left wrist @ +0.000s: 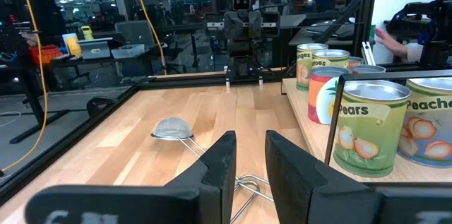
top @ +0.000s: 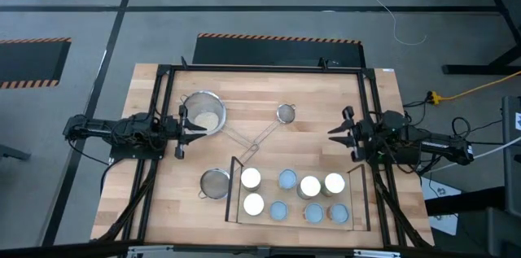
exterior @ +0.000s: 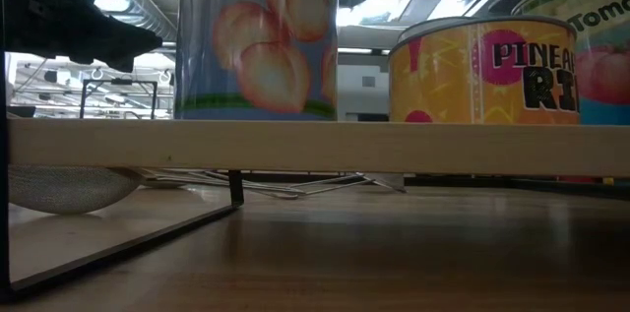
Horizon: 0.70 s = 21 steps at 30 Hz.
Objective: Pick and place cans onto a shelf
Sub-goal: Return to Home Position
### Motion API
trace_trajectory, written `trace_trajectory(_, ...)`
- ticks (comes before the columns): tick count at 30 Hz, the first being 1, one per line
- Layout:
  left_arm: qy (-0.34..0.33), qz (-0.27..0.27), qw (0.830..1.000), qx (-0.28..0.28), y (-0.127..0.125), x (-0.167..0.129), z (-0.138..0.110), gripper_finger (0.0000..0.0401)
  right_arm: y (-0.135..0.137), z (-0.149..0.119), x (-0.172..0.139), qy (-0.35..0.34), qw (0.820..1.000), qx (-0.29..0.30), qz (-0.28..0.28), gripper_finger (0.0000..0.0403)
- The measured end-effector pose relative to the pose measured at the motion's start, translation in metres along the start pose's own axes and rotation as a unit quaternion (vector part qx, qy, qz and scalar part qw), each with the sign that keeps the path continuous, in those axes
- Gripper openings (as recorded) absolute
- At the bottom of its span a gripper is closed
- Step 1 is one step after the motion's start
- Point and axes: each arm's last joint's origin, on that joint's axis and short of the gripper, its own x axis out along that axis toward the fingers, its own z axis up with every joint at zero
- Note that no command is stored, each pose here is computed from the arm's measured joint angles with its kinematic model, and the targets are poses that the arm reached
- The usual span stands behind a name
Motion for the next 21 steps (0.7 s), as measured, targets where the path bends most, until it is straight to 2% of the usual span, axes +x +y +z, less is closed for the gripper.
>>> trace_trajectory(3, 0.0, 0.0, 1.0, 0.0, 0.0, 0.0, 0.0, 0.0069, -0.0009, 0.0, 0.0, 0.001, 0.999, -0.029, -0.017, 0.0091)
trace_trajectory(11, 0.0, 0.0, 1.0, 0.0, 0.0, 0.0, 0.0, 0.0069, -0.0069, -0.0012, -0.0009, 0.014, 0.992, -0.029, -0.121, 0.009)
trace_trajectory(21, 0.0, 0.0, 1.0, 0.0, 0.0, 0.0, 0.0, 0.0069, -0.0071, -0.0044, -0.001, 0.027, 0.992, -0.001, -0.127, 0.009)
